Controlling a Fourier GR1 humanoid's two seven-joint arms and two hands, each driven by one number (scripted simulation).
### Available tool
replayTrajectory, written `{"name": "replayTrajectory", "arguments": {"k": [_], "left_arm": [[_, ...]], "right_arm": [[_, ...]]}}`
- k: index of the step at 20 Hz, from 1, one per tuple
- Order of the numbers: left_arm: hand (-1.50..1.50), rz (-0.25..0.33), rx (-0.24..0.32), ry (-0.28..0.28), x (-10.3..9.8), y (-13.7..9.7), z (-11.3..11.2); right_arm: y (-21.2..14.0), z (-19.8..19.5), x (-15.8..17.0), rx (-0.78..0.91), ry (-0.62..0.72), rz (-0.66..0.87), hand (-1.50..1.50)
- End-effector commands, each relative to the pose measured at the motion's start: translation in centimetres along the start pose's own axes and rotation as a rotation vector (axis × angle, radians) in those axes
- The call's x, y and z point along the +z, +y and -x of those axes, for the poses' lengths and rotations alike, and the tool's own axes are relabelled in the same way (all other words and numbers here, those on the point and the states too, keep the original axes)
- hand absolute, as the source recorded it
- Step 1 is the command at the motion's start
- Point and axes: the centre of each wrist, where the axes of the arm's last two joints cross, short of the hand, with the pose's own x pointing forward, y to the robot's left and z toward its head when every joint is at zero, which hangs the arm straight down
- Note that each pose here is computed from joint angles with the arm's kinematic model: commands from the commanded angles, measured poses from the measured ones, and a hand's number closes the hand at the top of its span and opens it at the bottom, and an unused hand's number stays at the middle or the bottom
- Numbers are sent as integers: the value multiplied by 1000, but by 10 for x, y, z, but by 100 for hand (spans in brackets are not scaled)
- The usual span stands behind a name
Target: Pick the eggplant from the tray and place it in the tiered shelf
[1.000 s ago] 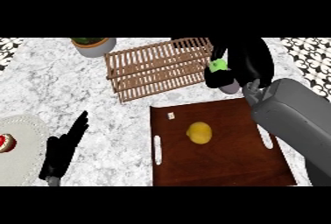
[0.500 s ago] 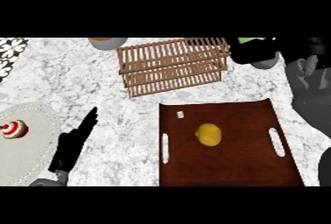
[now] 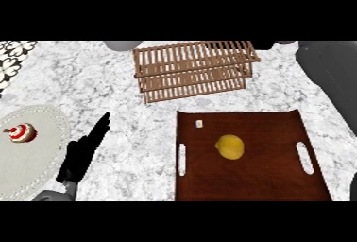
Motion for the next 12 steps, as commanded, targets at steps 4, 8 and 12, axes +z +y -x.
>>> {"name": "replayTrajectory", "arguments": {"k": [4, 8, 12], "left_arm": [[0, 14, -1, -14, -11, -6, -3], [0, 41, -21, -12, -9, 3, -1], [0, 25, -6, -29, -6, -13, -10]], "right_arm": [[30, -1, -40, 38, -37, -68, 150], [57, -18, -41, 70, -24, -128, 150], [73, -20, -45, 76, -11, -174, 150]]}}
